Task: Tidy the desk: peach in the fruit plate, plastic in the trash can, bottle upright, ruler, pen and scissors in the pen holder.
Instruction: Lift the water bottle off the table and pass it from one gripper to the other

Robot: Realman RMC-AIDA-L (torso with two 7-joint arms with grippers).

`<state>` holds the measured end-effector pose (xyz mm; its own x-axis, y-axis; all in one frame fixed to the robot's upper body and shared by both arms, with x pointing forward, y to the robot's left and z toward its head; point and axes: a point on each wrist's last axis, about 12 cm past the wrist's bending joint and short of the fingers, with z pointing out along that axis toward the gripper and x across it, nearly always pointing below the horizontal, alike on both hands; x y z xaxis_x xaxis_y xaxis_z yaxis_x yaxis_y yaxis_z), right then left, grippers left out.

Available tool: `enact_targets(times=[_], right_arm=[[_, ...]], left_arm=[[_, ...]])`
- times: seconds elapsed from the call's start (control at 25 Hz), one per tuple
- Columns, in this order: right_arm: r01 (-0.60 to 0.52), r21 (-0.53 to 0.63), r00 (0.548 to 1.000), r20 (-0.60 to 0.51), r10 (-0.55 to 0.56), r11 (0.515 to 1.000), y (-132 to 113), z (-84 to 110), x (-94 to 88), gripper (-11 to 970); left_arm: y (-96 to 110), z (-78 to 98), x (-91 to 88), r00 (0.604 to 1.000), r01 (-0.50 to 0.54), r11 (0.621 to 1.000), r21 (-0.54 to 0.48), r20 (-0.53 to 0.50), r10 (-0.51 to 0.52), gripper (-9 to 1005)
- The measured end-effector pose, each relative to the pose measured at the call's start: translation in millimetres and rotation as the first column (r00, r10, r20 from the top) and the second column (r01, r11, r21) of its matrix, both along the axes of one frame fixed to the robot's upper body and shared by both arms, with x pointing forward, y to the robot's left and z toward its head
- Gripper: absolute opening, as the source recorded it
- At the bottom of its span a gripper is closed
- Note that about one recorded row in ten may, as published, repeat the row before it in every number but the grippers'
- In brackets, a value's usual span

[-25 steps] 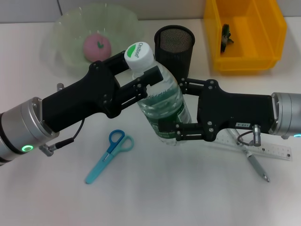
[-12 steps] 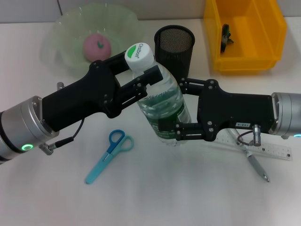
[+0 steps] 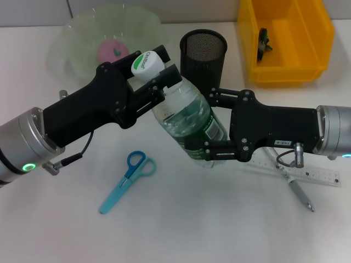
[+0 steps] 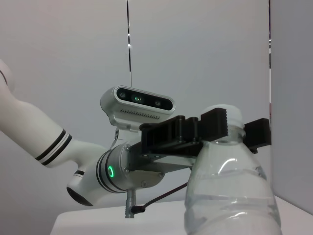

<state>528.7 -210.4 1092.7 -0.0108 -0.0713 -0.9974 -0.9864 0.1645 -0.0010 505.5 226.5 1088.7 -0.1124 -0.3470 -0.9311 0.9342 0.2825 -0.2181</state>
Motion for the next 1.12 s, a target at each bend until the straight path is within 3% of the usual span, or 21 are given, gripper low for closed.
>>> enact_targets(times=[1.12], right_arm=[[0.020, -0.004, 0.999, 0.027, -0.020, 1.000, 0.1, 0.7, 4.0, 761]], left_arm=[[1.2, 1.9, 4.0, 1.000, -0.007, 1.000, -0.004, -0.016, 0.007, 443]])
